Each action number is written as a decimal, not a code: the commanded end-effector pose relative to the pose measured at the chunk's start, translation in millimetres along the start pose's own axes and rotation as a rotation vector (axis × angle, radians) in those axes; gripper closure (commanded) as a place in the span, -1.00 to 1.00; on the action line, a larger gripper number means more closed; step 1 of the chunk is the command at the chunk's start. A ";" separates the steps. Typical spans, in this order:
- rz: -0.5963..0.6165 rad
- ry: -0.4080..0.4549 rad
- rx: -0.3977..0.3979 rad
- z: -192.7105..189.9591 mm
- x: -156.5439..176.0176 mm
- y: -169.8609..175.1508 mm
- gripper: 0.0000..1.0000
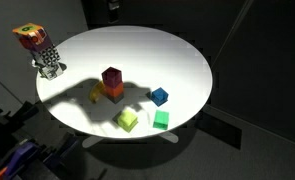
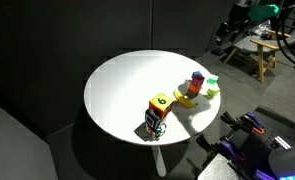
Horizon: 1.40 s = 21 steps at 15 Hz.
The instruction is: Put the blue block on the pink block
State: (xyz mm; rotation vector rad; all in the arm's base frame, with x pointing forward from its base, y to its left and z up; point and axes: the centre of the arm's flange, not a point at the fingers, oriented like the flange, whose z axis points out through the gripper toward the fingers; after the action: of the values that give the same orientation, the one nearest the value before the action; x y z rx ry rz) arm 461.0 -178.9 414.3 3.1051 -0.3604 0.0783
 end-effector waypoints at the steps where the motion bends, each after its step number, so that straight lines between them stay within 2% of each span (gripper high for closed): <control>1: 0.053 -0.016 -0.035 4.4 29.6 8.5 -1.00; 6: 0.062 -0.036 -0.060 24.8 52.2 23.8 -1.00; 12: -0.029 -0.015 -0.091 59.9 70.2 41.5 -1.00; 17: -0.133 0.001 -0.053 80.5 76.1 51.7 -1.00; 21: -0.141 -0.010 -0.017 85.8 78.7 56.7 -1.00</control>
State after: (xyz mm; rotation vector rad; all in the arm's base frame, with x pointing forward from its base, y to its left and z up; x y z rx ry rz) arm 519.7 -243.4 331.2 3.0778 -0.1653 0.0451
